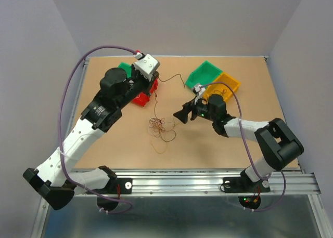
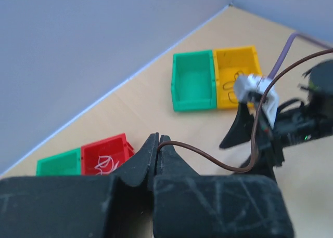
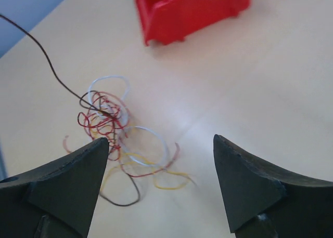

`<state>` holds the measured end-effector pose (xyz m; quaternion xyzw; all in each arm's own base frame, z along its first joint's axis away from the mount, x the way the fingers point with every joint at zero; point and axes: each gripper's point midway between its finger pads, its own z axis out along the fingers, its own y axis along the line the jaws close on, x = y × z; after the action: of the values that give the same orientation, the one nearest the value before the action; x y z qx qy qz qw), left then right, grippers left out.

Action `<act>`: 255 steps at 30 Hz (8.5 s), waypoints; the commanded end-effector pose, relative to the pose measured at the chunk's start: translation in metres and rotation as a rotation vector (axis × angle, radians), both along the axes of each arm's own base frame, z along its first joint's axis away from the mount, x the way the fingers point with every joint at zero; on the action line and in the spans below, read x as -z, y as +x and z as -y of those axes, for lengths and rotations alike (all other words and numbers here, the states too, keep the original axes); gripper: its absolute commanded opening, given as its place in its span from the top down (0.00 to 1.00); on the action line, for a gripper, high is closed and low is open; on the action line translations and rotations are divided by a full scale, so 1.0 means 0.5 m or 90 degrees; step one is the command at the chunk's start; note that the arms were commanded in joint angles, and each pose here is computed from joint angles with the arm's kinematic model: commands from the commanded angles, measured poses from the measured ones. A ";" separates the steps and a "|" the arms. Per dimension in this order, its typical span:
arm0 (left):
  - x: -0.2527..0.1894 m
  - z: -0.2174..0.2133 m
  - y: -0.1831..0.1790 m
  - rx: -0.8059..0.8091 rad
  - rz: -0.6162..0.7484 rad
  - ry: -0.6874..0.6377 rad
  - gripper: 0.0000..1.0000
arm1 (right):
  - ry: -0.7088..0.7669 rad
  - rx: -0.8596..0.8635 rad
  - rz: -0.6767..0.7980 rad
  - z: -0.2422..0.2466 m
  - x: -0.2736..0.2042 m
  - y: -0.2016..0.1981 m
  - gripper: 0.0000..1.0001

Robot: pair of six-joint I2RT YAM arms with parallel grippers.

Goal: Untangle the cables

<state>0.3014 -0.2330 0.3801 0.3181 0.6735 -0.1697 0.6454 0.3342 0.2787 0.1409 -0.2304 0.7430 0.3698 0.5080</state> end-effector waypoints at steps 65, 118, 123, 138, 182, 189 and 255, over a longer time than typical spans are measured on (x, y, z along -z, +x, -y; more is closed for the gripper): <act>0.202 -0.021 0.168 -0.018 -0.200 -0.040 0.07 | 0.183 0.010 0.037 -0.122 -0.223 -0.078 0.99; 0.164 0.077 -0.036 0.219 -0.011 -0.110 1.00 | 0.270 0.044 0.092 -0.102 -0.393 -0.071 0.34; 0.129 0.067 -0.053 0.217 -0.008 -0.131 1.00 | 0.244 0.059 0.152 -0.053 -0.351 -0.101 0.26; 0.107 0.084 -0.092 0.287 -0.028 -0.134 1.00 | 0.176 -0.092 0.218 -0.117 -0.275 -0.133 0.41; -0.007 -0.216 0.017 -0.213 0.127 -0.238 1.00 | -0.003 0.462 -0.101 0.229 0.066 -0.132 0.94; 0.032 -0.088 -0.035 0.040 0.100 -0.174 1.00 | 0.093 0.218 -0.017 0.122 -0.026 -0.181 0.72; -0.051 -0.360 0.014 -0.442 0.170 -0.240 1.00 | 0.152 0.494 -0.056 0.292 0.020 -0.181 0.99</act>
<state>0.3204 -0.1065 0.3265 0.0537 0.6973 -0.0756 0.7108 0.2352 0.1879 0.1895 0.0764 0.6981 0.3834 0.5999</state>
